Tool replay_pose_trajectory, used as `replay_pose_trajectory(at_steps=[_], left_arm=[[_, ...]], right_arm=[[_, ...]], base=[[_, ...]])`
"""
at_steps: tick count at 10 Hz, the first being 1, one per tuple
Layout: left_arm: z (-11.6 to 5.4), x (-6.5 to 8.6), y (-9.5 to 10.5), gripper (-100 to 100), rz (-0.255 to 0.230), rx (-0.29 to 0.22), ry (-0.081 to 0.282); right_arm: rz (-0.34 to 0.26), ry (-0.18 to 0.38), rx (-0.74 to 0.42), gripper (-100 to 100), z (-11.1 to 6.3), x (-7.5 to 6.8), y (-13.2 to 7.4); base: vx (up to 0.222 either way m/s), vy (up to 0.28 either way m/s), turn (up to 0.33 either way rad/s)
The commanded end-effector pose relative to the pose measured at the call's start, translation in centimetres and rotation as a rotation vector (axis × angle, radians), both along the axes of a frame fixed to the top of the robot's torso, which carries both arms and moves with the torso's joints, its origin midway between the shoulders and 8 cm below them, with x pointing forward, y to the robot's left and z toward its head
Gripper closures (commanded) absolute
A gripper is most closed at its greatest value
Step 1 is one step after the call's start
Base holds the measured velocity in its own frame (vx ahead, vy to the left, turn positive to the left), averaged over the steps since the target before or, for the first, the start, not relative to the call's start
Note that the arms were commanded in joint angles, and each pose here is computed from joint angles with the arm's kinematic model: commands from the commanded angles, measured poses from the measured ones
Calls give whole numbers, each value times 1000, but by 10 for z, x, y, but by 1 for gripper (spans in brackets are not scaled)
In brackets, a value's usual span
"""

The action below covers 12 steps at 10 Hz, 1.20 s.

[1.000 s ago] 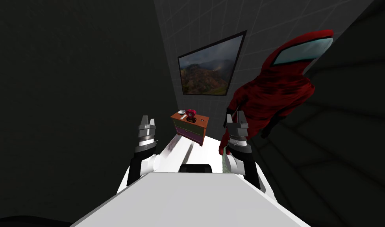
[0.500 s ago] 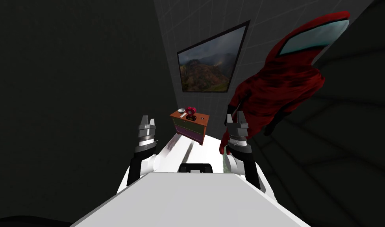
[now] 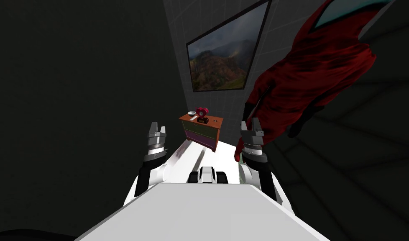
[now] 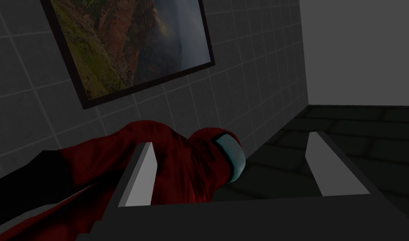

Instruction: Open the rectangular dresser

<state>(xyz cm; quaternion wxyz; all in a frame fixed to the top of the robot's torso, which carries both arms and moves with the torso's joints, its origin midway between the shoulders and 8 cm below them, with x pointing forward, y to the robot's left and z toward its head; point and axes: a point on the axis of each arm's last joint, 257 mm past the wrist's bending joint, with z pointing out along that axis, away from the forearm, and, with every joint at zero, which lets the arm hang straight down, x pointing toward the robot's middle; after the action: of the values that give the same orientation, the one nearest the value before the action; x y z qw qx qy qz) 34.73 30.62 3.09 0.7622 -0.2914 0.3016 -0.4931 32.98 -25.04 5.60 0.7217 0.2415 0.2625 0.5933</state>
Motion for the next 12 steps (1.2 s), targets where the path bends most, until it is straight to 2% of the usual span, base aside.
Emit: replay_pose_trajectory(at_steps=[1, 4, 5, 8, 9, 11, 12], left_arm=[[-12, 10, -8, -100, -34, 69, 28], [-32, 24, -12, -100, -60, 132, 60], [-35, 25, -12, -100, -59, 131, 66], [-56, 40, -12, -100, -68, 172, 87], [-64, 43, -11, -100, -66, 170, 102], [-75, 51, -11, -100, -68, 192, 104], [-85, 54, -9, -100, -65, 188, 126]], right_arm=[[0, 0, 0, 0, 0, 0, 0], [0, 0, 0, 0, 0, 0, 0], [0, 0, 0, 0, 0, 0, 0], [0, 0, 0, 0, 0, 0, 0], [0, 0, 0, 0, 0, 0, 0], [0, 0, 0, 0, 0, 0, 0], [0, 0, 0, 0, 0, 0, 0]], base=[[45, 32, -52], [72, 45, -60], [59, 34, -28], [76, 49, -88], [65, 50, -29], [82, 61, -86], [86, 52, -44]])
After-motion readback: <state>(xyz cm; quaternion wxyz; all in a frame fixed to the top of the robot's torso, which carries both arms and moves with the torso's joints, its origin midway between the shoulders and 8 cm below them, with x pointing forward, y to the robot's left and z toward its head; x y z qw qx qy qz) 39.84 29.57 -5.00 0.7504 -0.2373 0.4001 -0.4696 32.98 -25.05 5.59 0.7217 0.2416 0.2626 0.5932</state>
